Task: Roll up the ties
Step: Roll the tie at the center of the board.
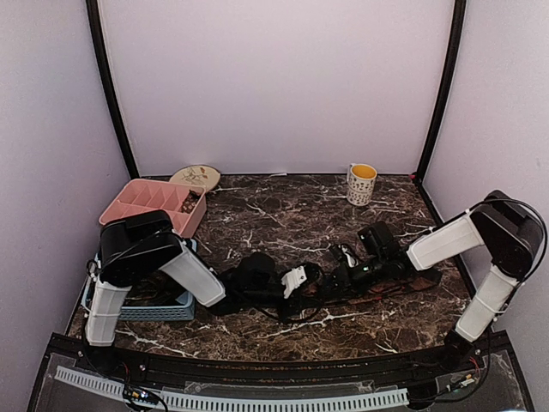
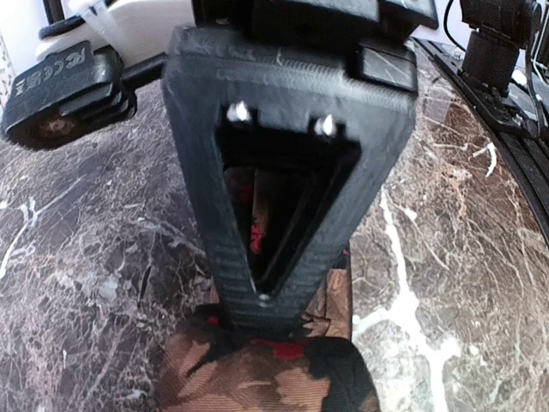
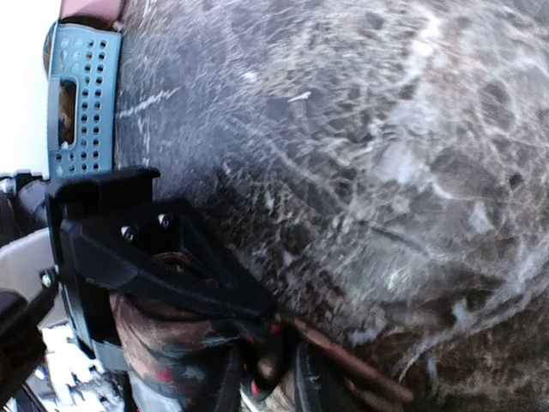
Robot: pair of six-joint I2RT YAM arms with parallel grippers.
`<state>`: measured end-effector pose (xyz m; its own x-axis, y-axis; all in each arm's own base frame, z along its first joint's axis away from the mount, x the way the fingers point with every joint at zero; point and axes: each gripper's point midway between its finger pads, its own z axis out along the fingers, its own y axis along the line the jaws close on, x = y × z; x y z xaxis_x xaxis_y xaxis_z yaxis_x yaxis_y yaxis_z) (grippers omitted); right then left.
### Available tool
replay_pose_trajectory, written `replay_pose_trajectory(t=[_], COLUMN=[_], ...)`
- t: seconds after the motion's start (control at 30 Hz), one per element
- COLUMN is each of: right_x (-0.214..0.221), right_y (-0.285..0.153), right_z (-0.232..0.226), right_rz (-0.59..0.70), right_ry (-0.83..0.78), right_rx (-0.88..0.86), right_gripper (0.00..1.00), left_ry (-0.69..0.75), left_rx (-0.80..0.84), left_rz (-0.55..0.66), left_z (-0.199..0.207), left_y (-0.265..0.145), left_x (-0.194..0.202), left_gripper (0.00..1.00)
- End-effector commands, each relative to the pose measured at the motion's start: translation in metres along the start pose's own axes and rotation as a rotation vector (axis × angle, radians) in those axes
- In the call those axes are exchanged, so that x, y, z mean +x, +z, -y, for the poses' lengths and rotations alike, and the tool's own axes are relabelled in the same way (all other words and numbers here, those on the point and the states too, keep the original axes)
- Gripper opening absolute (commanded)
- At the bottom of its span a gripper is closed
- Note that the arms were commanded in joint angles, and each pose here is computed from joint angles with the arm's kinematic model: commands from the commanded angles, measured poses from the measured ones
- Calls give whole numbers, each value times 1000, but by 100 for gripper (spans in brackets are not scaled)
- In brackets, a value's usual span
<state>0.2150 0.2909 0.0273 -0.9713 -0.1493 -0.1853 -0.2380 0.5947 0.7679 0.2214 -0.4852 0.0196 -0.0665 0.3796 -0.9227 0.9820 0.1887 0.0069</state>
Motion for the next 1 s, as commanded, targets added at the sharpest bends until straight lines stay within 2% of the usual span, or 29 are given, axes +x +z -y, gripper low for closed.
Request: replay_pose_trajectory(t=[0.0, 0.1, 0.37, 0.43, 0.53, 0.7, 0.77, 0.9, 0.97], right_x=[-3, -1, -1, -1, -1, 7, 10, 17, 21], right_y=[-13, -10, 0, 6, 11, 12, 12, 13, 13], right_z=[-14, -23, -44, -42, -30, -8, -3, 9, 17], right_rz=[16, -5, -41, -52, -61, -71, -71, -80, -83], right_ry=[4, 17, 5, 6, 23, 70, 75, 101, 119], right_rx=[-8, -16, -44, -34, 13, 52, 59, 57, 58], right_gripper=[38, 44, 44, 38, 20, 0, 0, 0, 0], left_ry=[25, 41, 33, 32, 38, 37, 34, 41, 51], left_rx=[12, 19, 35, 38, 49, 84, 89, 86, 74], left_rz=[-276, -322, -354, -355, -355, -343, -336, -283, -242], left_z=[3, 2, 4, 4, 6, 10, 10, 8, 7], left_y=[-20, -22, -23, -23, -23, -24, -25, -26, -28], left_x=[63, 69, 74, 74, 74, 74, 72, 57, 46], left_gripper=[27, 27, 28, 28, 28, 28, 34, 57, 63])
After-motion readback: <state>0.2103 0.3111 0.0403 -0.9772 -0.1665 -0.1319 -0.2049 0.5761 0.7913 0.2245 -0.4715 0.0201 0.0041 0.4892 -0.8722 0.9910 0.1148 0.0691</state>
